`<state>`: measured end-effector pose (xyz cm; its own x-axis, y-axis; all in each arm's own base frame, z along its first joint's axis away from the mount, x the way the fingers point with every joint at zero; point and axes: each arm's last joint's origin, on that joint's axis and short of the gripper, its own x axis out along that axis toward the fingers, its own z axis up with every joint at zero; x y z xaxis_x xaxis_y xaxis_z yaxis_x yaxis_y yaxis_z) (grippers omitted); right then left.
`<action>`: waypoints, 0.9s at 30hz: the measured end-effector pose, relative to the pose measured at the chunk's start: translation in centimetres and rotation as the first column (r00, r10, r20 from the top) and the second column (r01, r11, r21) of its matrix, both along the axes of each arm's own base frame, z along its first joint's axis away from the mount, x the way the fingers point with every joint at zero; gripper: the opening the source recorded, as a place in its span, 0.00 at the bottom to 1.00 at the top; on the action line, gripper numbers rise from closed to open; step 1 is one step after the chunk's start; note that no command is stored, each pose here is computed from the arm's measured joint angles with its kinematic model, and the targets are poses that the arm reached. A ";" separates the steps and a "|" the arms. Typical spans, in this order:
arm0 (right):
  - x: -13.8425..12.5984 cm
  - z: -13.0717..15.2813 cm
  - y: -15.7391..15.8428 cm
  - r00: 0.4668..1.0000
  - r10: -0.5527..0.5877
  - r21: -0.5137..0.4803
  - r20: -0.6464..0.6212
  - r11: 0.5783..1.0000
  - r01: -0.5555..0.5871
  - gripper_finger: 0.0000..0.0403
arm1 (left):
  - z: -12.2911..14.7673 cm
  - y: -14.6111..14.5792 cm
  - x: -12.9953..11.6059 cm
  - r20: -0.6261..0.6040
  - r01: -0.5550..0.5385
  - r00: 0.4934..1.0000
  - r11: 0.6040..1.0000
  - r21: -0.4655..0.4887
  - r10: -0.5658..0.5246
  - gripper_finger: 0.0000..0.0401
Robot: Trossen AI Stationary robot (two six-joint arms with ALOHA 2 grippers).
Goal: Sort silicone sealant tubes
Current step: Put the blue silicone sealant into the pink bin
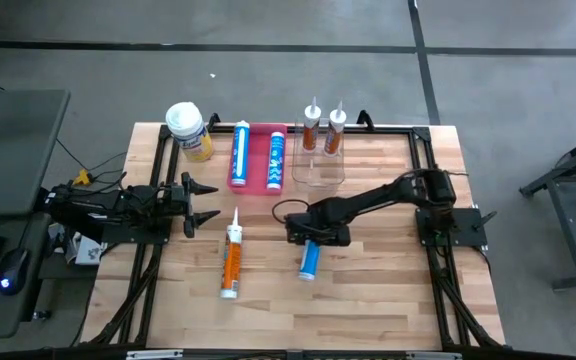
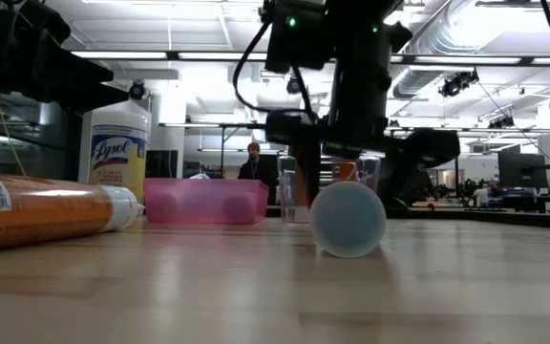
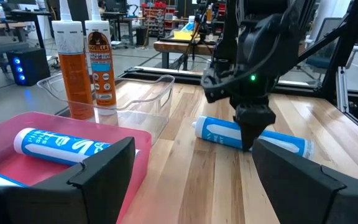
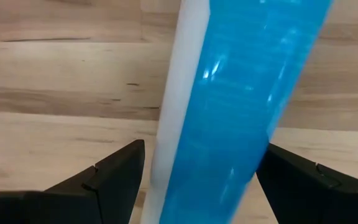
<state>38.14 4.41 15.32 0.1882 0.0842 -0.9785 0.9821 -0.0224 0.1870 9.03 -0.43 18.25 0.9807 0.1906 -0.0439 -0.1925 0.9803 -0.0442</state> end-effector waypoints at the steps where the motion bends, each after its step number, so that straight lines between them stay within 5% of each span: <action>1: 0.1 -0.3 0.0 1.000 0.000 0.001 -0.001 1.000 0.000 0.72 | 0.0 0.0 0.0 0.000 0.000 1.000 1.000 0.000 0.000 0.80; 27: -0.1 -1.8 -0.8 0.999 -0.023 -0.007 -0.024 1.000 0.022 0.72 | 0.0 0.0 0.0 -0.001 0.000 1.000 1.000 0.000 0.000 0.80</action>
